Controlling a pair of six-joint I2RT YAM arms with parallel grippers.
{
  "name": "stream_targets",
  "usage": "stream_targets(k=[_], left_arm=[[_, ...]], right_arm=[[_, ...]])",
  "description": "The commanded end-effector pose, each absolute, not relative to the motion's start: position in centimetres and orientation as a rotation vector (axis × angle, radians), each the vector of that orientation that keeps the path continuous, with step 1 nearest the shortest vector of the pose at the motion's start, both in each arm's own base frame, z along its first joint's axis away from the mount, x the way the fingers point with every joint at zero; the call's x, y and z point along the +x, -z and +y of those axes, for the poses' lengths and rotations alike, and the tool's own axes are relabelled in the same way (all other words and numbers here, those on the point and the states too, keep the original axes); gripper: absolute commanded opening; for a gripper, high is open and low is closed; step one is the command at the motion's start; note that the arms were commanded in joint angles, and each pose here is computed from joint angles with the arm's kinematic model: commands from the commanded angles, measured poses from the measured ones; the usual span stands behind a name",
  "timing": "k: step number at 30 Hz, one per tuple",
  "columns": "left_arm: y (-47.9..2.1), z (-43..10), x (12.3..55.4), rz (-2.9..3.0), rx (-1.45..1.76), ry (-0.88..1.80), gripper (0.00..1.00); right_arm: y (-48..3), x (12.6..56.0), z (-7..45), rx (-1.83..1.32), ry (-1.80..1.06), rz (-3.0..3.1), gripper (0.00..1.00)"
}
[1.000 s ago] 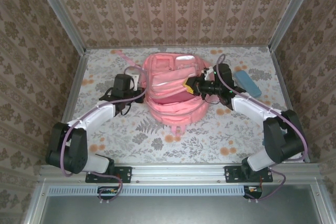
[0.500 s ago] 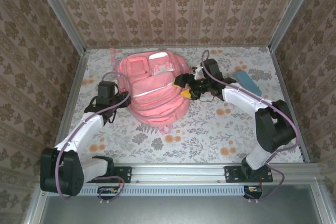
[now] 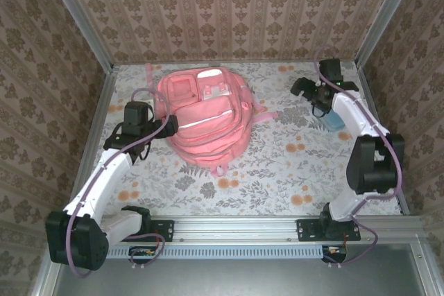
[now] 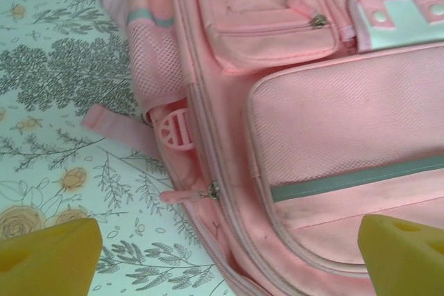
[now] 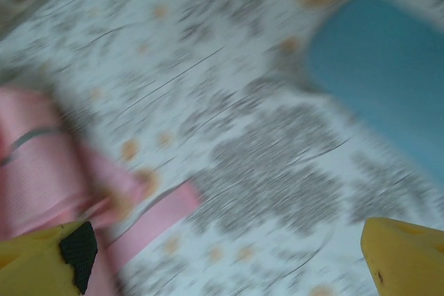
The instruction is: Pack books, pencil case, and school supplies into a backpack
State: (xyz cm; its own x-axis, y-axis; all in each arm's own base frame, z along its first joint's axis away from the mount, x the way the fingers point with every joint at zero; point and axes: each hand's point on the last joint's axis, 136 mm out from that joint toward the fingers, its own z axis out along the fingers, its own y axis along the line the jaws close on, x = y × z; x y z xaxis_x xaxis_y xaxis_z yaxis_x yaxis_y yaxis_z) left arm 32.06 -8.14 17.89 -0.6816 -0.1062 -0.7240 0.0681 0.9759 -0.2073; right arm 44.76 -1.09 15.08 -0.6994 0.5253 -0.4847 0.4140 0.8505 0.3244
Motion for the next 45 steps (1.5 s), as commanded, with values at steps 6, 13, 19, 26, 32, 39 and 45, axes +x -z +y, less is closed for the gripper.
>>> stream_targets(k=[6, 13, 19, 26, 32, 39, 45], left_arm=[[-19.3, -9.9, 31.6, 2.303, 0.049, 0.354, 1.0], [-19.2, -11.0, 31.7, 2.302, 0.07, 0.396, 1.0], [-19.3, -11.8, 31.8, 2.306, 0.087, 0.423, 1.0], [-19.5, -12.9, 32.0, 2.311, 0.109, 0.454, 1.0], [-20.0, -14.1, 32.1, 2.307, 0.144, 0.469, 1.0], [-20.9, -15.3, 32.0, 2.3, 0.195, 0.477, 1.0], [-21.1, -16.1, 32.1, 2.307, 0.236, 0.472, 1.0]], right_arm=[[-10.1, 46.8, -8.7, 0.702, -0.033, 2.591, 1.0], [-7.3, 47.4, -9.2, 0.689, -0.082, 2.678, 1.0], [-4.4, 45.1, -6.5, 0.76, -0.213, 2.745, 0.99], [-4.8, 41.3, -0.2, 0.733, -0.202, 2.765, 0.97], [-5.8, 39.1, 4.4, 0.571, -0.165, 2.782, 0.96], [-6.0, 39.0, 3.5, 0.57, -0.023, 2.796, 1.0], [-5.0, 40.3, 5.4, 0.628, -0.083, 2.805, 0.99]])
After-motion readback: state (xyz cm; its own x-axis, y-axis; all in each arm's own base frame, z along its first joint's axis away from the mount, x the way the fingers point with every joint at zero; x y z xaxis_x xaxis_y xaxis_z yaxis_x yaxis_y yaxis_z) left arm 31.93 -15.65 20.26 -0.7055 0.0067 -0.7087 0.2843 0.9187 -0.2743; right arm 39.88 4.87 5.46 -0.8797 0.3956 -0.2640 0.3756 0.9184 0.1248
